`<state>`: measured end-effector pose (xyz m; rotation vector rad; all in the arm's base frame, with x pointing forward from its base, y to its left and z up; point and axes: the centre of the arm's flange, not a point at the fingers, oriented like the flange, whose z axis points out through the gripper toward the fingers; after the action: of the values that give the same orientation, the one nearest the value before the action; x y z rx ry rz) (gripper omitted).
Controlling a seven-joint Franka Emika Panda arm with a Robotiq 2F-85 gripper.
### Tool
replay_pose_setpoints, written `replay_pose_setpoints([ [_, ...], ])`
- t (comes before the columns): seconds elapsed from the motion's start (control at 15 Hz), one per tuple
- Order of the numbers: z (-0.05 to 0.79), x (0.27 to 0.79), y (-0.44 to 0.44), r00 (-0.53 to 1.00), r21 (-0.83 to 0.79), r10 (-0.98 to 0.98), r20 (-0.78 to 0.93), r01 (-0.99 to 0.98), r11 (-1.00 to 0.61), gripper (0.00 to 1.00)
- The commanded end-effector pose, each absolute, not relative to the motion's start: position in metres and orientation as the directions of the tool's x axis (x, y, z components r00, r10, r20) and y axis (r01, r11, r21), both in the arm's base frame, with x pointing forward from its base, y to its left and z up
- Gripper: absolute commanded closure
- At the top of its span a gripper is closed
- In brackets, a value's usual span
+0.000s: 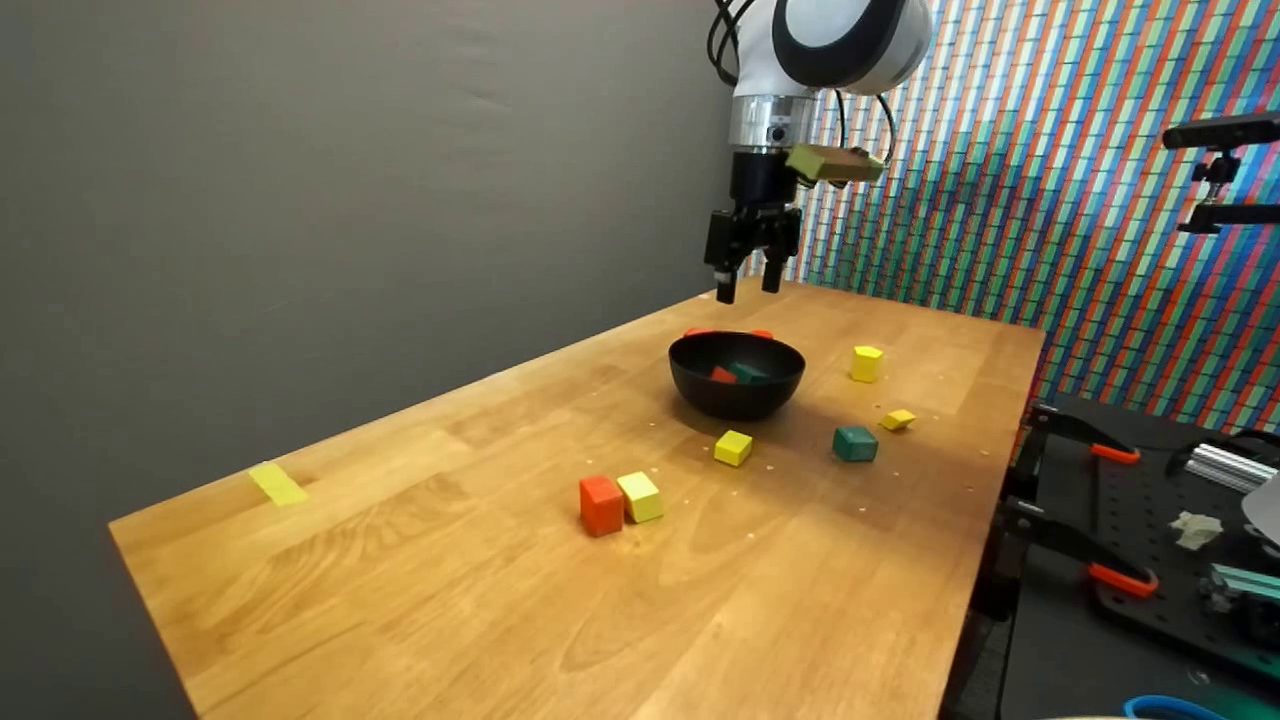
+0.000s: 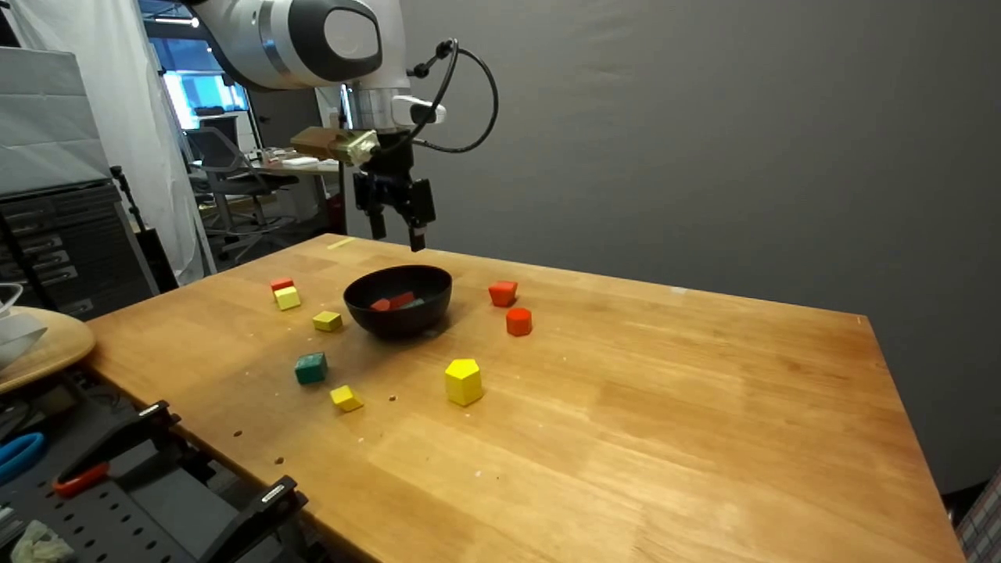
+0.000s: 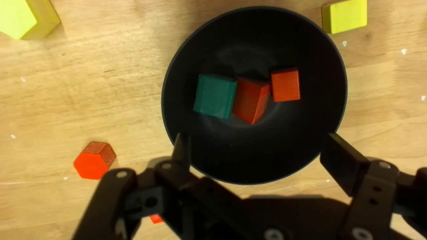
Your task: Put all the toy blocks into the bowl.
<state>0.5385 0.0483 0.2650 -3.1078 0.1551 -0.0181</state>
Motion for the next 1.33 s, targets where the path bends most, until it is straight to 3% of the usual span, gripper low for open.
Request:
replay_pose_setpoints([
  [0.0,0.252,0.588,0.023,0.970,-0.045,-0.179,0.165,-0.174,-0.984,0.00],
  [0.33,0.231,0.664,-0.035,0.923,-0.010,-0.221,0.315,-0.229,-0.973,0.00],
  [0.6,0.192,0.694,-0.055,0.936,0.028,-0.232,0.266,-0.248,-0.968,0.00],
  [1.07,0.153,0.688,-0.059,0.964,0.046,-0.251,0.085,-0.255,-0.966,0.00],
  [1.13,0.153,0.687,-0.060,0.964,0.048,-0.256,0.069,-0.259,-0.965,0.21],
  [1.27,0.156,0.686,-0.062,0.964,0.050,-0.263,0.039,-0.265,-0.963,0.34],
])
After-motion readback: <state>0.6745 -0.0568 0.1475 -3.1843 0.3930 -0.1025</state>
